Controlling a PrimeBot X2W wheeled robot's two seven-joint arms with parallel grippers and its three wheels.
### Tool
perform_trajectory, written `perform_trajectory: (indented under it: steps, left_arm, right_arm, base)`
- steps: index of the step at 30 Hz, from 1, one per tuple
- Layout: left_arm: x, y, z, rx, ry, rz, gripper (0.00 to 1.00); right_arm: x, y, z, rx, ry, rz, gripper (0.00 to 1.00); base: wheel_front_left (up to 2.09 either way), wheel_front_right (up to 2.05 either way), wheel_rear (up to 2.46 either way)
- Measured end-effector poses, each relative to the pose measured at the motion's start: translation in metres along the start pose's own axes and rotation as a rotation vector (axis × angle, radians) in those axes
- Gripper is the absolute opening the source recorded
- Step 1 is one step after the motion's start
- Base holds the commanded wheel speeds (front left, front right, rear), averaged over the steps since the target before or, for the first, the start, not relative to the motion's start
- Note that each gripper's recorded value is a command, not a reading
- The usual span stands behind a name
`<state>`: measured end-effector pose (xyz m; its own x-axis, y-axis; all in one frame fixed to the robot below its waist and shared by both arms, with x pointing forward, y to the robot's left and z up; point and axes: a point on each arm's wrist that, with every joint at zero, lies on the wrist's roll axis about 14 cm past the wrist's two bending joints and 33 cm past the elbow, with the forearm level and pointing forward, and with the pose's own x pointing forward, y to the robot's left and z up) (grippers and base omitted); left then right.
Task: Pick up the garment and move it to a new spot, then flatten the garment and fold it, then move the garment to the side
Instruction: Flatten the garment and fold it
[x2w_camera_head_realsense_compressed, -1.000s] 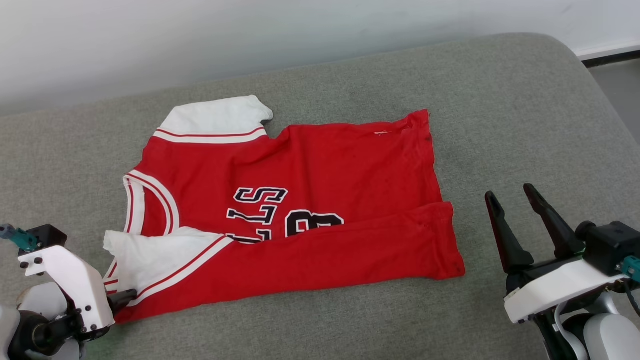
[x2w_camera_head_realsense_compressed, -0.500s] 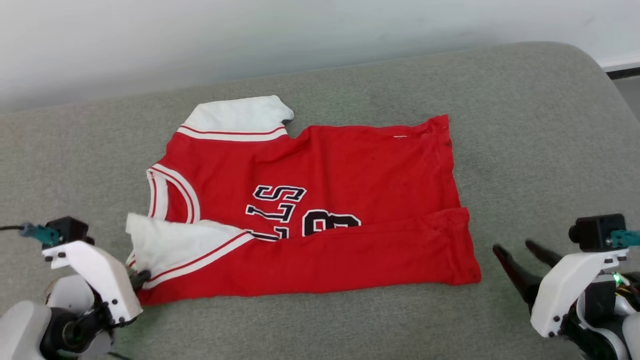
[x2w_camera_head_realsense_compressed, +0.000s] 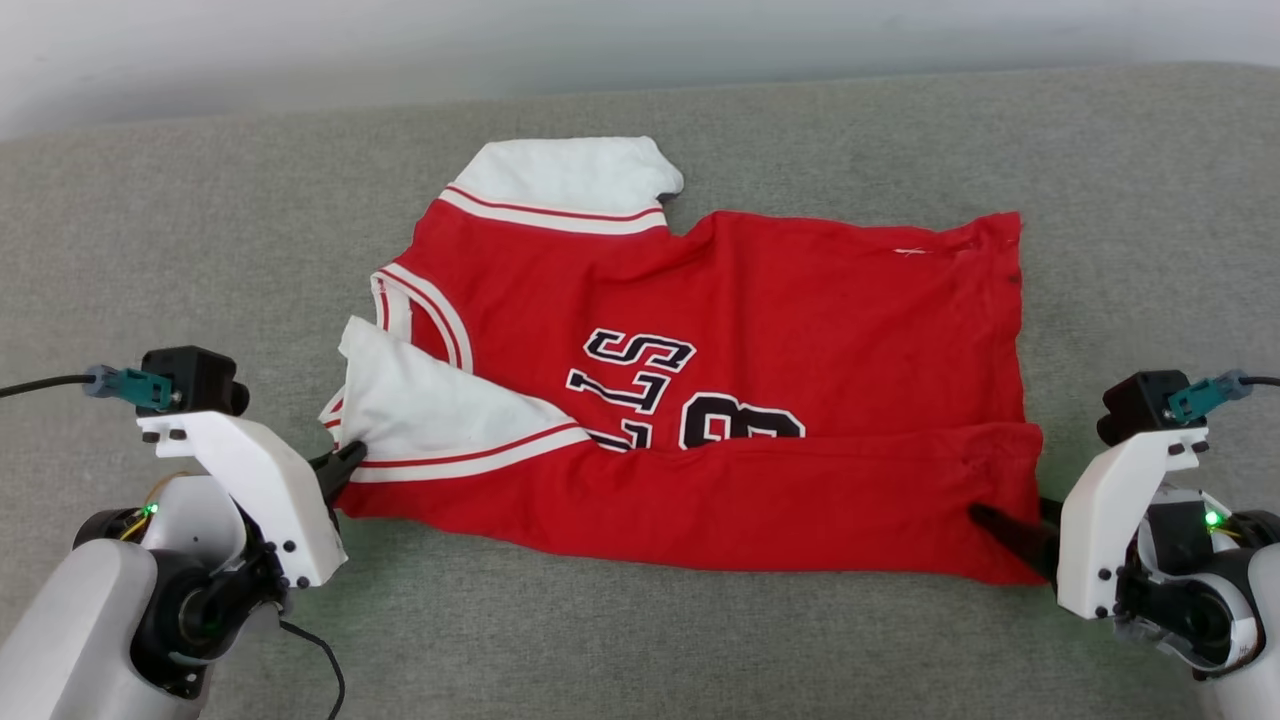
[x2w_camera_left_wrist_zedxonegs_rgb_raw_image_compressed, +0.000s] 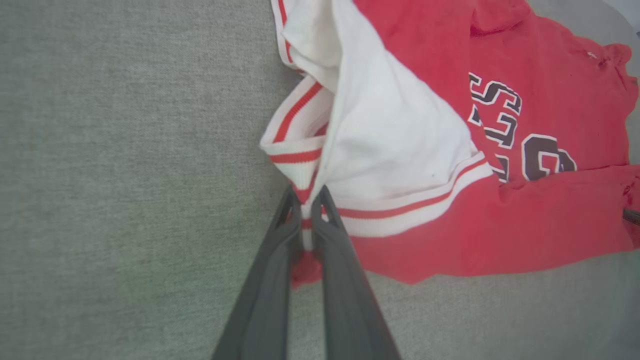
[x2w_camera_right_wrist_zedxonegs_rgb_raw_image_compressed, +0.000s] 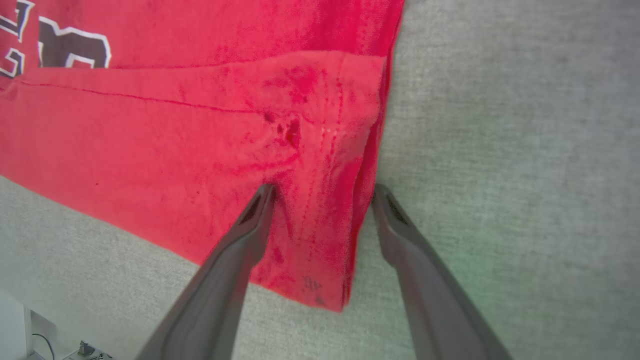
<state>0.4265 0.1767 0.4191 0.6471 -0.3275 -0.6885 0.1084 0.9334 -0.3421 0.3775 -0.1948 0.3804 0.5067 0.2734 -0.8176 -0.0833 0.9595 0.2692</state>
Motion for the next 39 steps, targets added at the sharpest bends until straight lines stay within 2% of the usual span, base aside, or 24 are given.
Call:
perform_trajectory:
  steps: [2, 3, 4, 5, 12, 22, 33, 39]
  left_arm:
    - [0.001, 0.001, -0.003, -0.001, 0.002, 0.002, 0.0]
    - [0.001, 0.001, -0.004, -0.002, 0.005, 0.003, 0.0]
    - [0.002, 0.002, -0.006, -0.004, 0.006, 0.005, 0.0]
    - [0.002, 0.002, -0.007, -0.007, 0.007, 0.006, 0.0]
    - [0.002, 0.004, -0.014, -0.047, 0.019, 0.004, 0.0]
    - [-0.026, 0.003, -0.019, -0.048, -0.056, 0.014, 0.0]
    - [-0.082, 0.006, -0.049, -0.073, -0.125, 0.059, 0.0]
    - [-0.088, 0.013, -0.074, -0.13, -0.084, 0.088, 0.0]
  right_arm:
    - [0.009, 0.001, -0.001, 0.009, 0.023, 0.007, 1.0]
    - [0.012, 0.002, -0.004, 0.016, 0.041, 0.009, 0.65]
    - [0.015, 0.002, -0.006, 0.017, 0.06, 0.01, 0.65]
    - [0.018, 0.003, -0.006, 0.024, 0.067, 0.018, 0.0]
    - [0.019, 0.014, -0.007, 0.025, 0.066, 0.053, 0.0]
    - [-0.012, 0.028, 0.009, -0.085, -0.058, 0.061, 0.0]
    - [-0.054, 0.044, -0.011, -0.13, -0.14, 0.086, 0.0]
    - [-0.053, 0.034, -0.031, -0.113, -0.11, 0.063, 0.01]
  base:
    - [0.0, 0.0, 0.0]
    - [0.0, 0.0, 0.0]
    - [0.0, 0.0, 0.0]
    - [0.0, 0.0, 0.0]
    - [0.0, 0.0, 0.0]
    - [0.0, 0.0, 0.0]
    - [0.0, 0.0, 0.0]
    - [0.0, 0.0, 0.0]
